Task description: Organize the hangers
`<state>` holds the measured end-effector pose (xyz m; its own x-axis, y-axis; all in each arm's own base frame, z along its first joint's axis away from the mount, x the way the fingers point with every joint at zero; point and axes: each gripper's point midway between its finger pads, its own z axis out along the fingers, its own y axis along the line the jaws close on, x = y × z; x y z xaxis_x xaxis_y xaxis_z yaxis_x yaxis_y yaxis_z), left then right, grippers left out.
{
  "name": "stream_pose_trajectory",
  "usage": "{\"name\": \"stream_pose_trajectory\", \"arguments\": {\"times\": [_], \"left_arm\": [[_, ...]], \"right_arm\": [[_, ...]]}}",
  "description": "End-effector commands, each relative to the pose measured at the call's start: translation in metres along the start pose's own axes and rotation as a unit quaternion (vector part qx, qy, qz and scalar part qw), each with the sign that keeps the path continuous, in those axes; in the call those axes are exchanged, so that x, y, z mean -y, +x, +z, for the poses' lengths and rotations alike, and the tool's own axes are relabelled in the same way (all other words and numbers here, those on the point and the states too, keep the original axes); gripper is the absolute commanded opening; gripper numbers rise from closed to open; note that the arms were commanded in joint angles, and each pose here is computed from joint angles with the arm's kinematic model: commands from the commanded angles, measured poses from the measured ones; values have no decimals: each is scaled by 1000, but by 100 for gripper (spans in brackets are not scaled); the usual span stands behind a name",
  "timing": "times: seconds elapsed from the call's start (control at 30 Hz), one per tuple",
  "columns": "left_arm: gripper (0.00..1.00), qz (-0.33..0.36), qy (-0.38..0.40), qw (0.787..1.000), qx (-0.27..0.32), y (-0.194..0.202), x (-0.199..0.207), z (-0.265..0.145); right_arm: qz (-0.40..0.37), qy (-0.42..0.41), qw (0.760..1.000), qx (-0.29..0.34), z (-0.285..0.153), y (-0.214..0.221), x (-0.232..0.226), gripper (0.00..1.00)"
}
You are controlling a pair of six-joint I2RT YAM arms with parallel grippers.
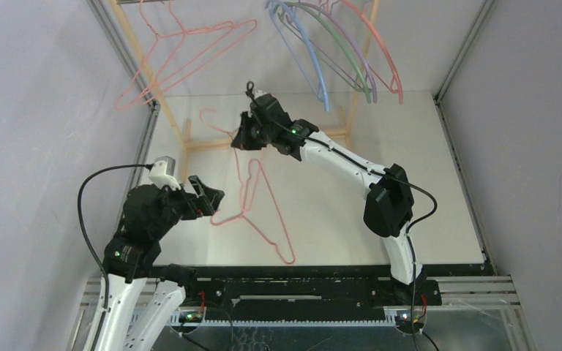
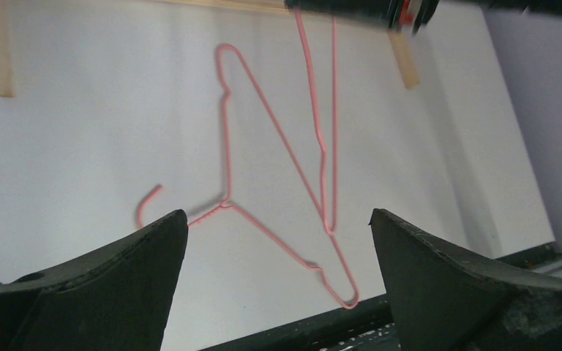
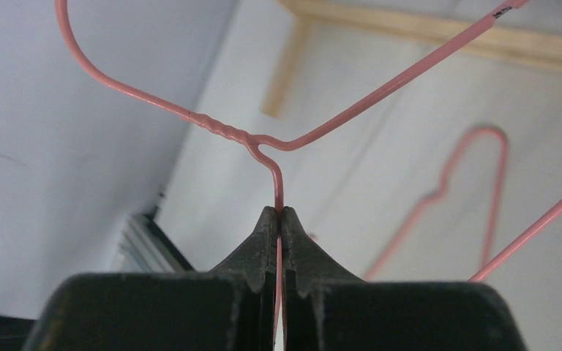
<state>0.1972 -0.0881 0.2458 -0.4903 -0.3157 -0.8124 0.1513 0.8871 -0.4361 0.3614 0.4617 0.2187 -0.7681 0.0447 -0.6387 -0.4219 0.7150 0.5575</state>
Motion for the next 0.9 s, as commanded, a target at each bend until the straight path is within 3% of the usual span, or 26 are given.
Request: {"name": "stream_pose_trajectory", "arguments": {"times": [0.0, 0.43, 0.53, 0.57, 0.6, 0.63, 0.83, 0.87], "left_arm": [[99, -17, 44, 999, -5, 7, 14, 12], [97, -3, 69, 997, -20, -1, 29, 51], [74, -10, 82, 996, -34, 6, 34, 59], [55, -12, 86, 995, -39, 9, 35, 61], [25, -14, 88, 995, -40, 9, 36, 62], [4, -17, 85, 995, -41, 10, 36, 64], [0, -6, 96, 995, -41, 0, 44, 69], [0, 0, 92, 995, -34, -6, 44, 70]], "right_arm": [[41, -73, 995, 50, -8, -34, -61, 0], [46, -150, 986, 50, -54, -44, -113, 0], [46, -164, 984, 61, -68, -54, -119, 0], [47, -165, 983, 64, -71, -56, -119, 0], [48, -167, 983, 66, -73, -59, -119, 0], [48, -167, 983, 66, -75, -60, -118, 0], [38, -155, 985, 69, -89, -65, -110, 0], [34, -141, 987, 67, -92, -64, -104, 7]]}}
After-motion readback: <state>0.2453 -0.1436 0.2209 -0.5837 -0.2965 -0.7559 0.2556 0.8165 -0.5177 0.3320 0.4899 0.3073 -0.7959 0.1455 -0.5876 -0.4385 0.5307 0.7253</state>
